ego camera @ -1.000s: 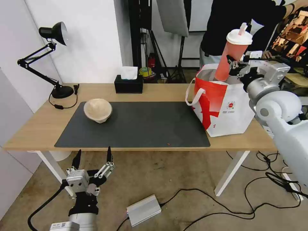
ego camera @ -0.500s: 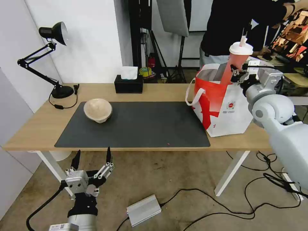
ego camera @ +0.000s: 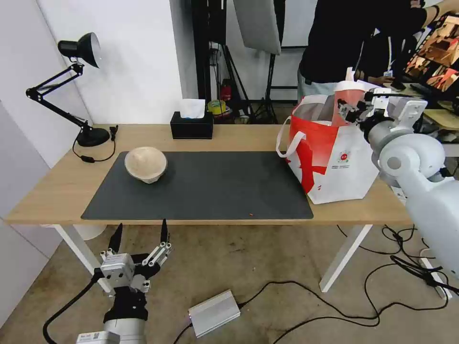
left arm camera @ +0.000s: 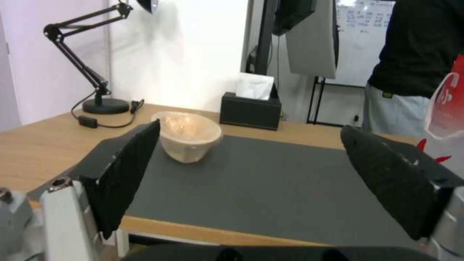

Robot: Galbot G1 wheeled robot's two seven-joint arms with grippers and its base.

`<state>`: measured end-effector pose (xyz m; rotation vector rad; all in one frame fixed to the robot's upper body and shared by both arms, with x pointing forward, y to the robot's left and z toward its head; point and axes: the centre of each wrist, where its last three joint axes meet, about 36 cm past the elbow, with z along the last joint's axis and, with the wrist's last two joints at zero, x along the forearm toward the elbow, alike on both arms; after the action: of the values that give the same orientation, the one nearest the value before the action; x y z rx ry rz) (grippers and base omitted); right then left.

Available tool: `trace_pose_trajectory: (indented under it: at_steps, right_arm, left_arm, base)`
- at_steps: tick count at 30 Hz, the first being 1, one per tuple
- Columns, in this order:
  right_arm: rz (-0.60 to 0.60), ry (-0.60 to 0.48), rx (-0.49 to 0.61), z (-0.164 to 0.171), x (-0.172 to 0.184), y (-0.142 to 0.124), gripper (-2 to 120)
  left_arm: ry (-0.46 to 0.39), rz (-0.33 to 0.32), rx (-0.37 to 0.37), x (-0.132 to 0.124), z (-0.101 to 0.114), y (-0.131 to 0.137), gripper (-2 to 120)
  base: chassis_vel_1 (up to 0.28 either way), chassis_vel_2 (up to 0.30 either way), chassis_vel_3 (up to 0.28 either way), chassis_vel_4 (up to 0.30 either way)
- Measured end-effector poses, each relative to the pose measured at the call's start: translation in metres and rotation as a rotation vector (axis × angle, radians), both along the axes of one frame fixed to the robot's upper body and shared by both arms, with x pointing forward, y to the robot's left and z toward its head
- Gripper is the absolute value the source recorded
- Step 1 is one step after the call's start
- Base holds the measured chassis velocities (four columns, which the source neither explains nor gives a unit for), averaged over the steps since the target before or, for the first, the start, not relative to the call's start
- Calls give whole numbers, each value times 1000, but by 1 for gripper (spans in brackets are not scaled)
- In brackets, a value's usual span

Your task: Pick up the trash from the table and place it into the takeout bag.

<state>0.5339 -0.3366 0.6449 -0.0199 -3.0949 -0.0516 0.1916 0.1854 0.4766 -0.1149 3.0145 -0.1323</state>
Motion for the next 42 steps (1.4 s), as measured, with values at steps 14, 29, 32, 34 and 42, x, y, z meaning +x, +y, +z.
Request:
trace_pose_trajectory:
  at_steps: [14,29,32,34,42]
  right_arm:
    - [-9,-10,-41,-1,-10,4,100]
    - [4,-185,-53,-13,-45,18,100]
    - [30,-277,-28,-24,-60,29,100]
    - [90,-387,-2,-38,-91,51,100]
    - [162,-510,38,-57,-137,83,100]
  left_arm:
    - [-4,-1,4,-2,3,0,100]
    - [-10,-1,5,-5,9,0,100]
    - [-11,1,5,-5,9,1,100]
    - [-14,4,5,-5,9,2,100]
    - [-17,4,2,-3,7,1,100]
  base:
    - [0,0,0,0]
    - [0,0,0,0]
    - [0,0,0,0]
    - [0,0,0,0]
    - [0,0,0,0]
